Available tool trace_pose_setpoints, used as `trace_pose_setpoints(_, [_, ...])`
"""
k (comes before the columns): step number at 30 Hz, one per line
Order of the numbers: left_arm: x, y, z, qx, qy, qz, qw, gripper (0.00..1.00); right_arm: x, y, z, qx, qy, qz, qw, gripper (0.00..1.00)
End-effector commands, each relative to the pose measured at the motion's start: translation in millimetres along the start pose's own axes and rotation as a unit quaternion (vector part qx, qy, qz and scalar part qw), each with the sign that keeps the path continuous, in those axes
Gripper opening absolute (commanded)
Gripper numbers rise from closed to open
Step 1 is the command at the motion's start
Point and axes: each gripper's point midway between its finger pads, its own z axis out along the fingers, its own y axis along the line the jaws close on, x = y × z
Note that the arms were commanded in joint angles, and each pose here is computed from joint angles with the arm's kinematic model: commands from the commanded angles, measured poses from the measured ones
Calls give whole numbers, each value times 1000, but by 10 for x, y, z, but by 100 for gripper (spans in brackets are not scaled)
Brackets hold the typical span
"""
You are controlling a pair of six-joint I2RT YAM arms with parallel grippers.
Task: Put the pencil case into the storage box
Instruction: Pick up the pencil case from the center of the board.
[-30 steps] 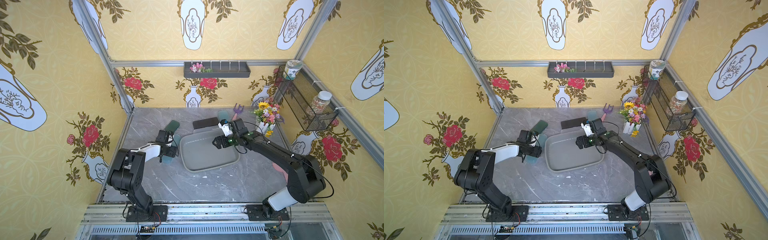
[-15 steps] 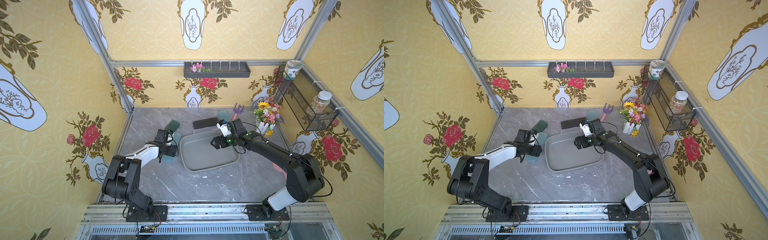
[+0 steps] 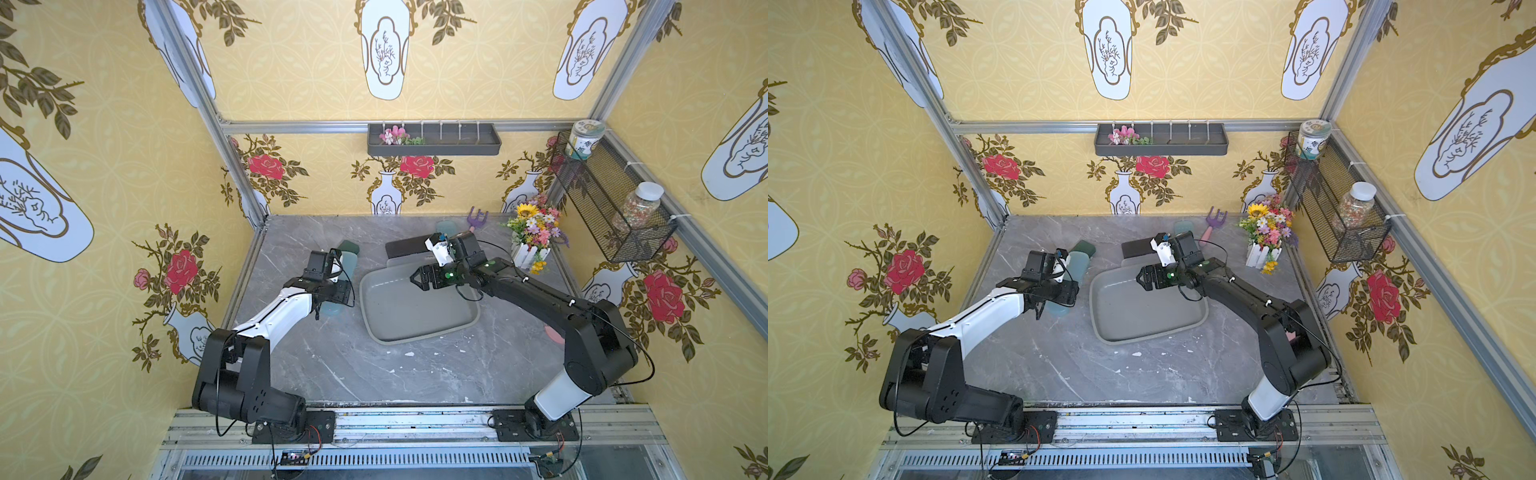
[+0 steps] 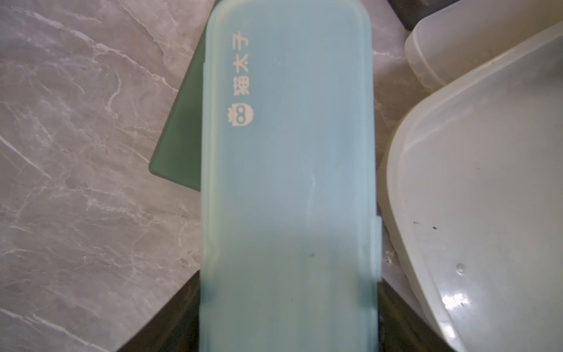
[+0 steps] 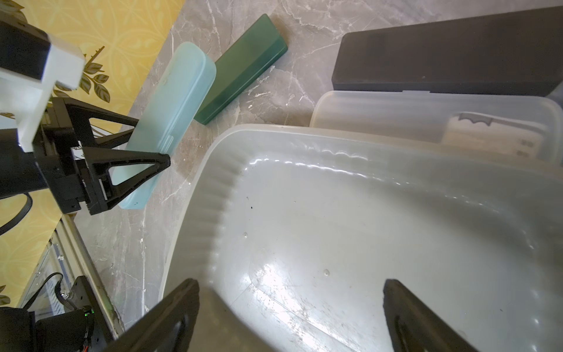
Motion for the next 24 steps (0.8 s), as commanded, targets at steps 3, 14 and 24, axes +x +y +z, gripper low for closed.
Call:
trace_pose_setpoints(3, [-71,-92,-96,2,-9,9,1000,74,-121,50,24,-10,-22,8,1000,97])
trace_pose_setpoints(14, [-252,-677,-315,77,-53,41,995,74,-292,32,126,-21,-72,55,996,97])
trace_pose_setpoints(24, [-278,-1172,-343,124,-60,77,987,74,-390,94,225,-60,-124,87,987,97])
